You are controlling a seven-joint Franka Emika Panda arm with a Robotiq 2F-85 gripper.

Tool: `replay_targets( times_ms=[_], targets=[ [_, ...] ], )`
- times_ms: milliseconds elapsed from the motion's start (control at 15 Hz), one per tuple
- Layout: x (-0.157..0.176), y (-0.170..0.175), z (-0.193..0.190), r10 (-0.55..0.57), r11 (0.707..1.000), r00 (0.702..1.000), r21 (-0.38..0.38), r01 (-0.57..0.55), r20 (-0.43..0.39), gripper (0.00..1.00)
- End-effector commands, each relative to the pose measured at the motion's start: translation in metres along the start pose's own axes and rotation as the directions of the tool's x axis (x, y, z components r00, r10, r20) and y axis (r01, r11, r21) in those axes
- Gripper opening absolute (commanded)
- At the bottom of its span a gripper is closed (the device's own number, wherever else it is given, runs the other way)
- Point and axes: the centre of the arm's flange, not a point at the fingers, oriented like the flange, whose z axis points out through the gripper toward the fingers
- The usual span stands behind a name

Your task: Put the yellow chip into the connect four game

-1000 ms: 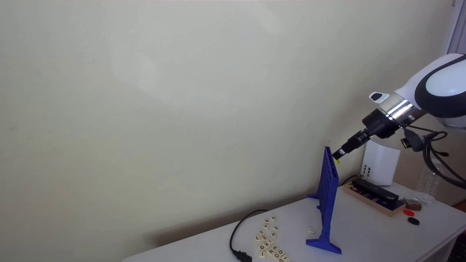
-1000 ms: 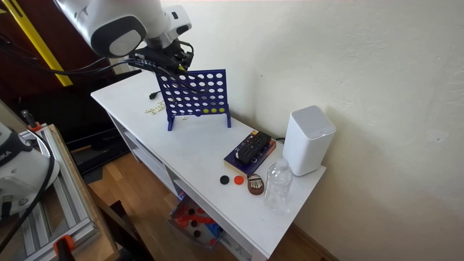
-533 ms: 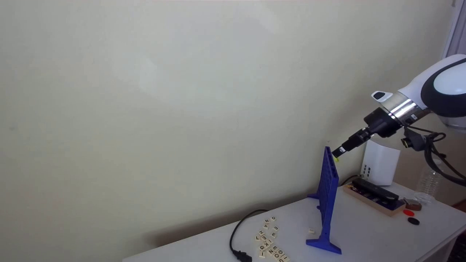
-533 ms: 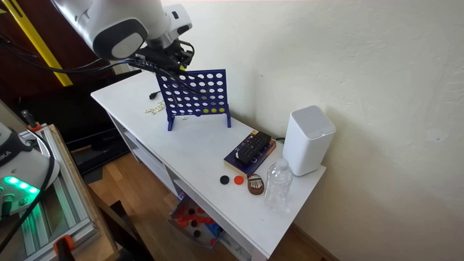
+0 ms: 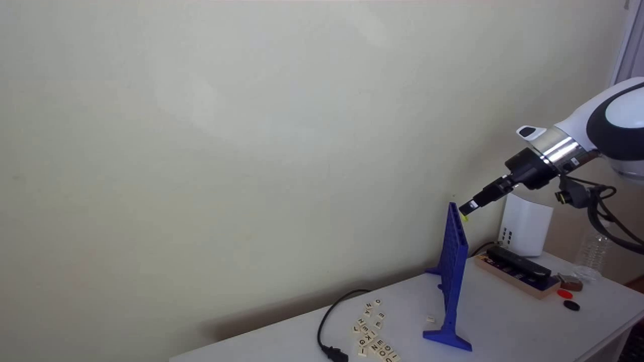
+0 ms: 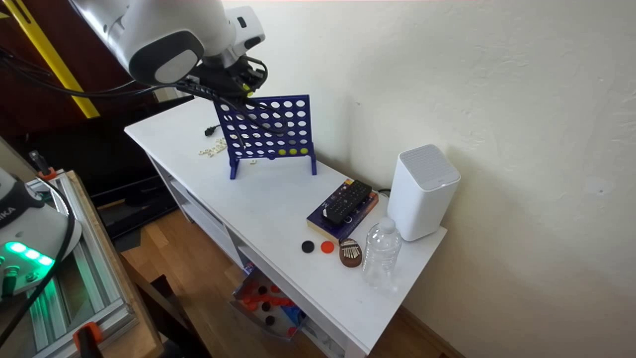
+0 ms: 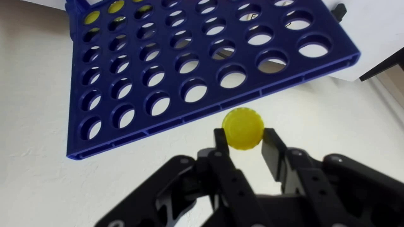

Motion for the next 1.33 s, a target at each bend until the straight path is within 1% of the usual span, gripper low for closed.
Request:
replay_targets(
  times_ms=[0, 600, 1067, 1267],
  targets=[
    [0.001, 0.008, -0.010, 0.001, 1.000, 1.000, 0.025, -0.001, -0.024, 0.08],
    [0.005, 0.023, -0.013, 0.018, 1.000, 0.999, 0.024, -0.017, -0.043, 0.08],
    [0.006, 0.033, -0.007, 0.019, 0.999, 1.000, 0.027, -0.019, -0.015, 0.08],
    [0.005, 0.033, -0.005, -0.005, 0.999, 1.000, 0.041, 0.005, -0.016, 0.08]
  ],
)
